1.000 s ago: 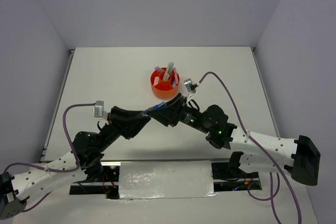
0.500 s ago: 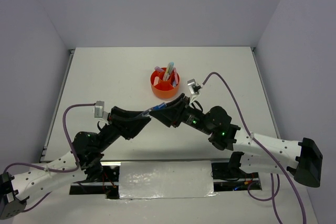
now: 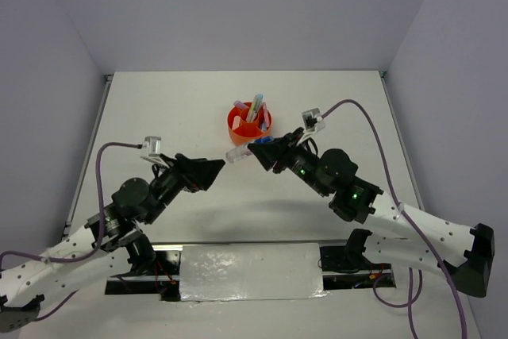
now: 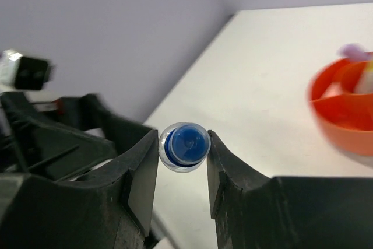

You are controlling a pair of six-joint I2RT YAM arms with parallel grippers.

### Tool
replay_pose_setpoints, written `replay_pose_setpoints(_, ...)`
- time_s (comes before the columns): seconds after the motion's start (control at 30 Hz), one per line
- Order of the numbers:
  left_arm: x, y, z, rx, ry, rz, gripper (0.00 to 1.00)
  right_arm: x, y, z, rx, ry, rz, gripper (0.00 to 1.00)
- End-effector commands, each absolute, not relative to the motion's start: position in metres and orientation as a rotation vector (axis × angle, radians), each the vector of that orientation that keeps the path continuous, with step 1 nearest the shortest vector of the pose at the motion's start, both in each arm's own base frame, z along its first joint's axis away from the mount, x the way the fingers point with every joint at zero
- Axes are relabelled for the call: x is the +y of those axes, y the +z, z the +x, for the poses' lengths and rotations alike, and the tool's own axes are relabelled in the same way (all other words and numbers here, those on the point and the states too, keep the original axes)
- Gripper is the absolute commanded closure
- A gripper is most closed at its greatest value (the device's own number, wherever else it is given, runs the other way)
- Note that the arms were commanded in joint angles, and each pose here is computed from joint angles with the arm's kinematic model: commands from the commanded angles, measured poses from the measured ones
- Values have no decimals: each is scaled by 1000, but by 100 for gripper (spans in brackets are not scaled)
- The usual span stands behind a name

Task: Sort the stationery into containers
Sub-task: Place the stationery in the storage box.

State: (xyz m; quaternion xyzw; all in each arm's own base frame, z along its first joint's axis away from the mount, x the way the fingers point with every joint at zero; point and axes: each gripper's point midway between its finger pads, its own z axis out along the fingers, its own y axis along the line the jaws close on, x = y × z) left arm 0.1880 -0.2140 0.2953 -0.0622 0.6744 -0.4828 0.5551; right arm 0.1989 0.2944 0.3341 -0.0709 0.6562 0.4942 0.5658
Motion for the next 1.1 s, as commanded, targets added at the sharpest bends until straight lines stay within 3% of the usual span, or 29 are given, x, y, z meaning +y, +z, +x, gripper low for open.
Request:
replay_pose_setpoints(0.0, -147, 235, 199, 1895, -656, -377, 1, 254, 334, 239, 1627, 819, -60, 100)
replay_pose_setpoints(0.1, -101, 222, 197, 2009, -290, -428, 1, 244, 327, 270, 1689, 611, -75, 100)
replay_pose_setpoints(0.2, -100, 212, 198, 2119, -107, -289, 1, 248, 319, 296, 1730, 495, -80, 100)
replay_pose_setpoints(0.4, -101, 185, 217, 2240, 8, -184, 1, 265, 310, 334, 1809, 379, -99, 100)
replay_pose_setpoints(0.53, -109, 172, 224, 2321, -81, -187, 1, 274, 293, 350, 1839, 311, -125, 100)
replay_pose_setpoints(1.07, -46, 218, 228, 2108, 37, -317, 1, 267, 243, 379, 1902, 282, -144, 100)
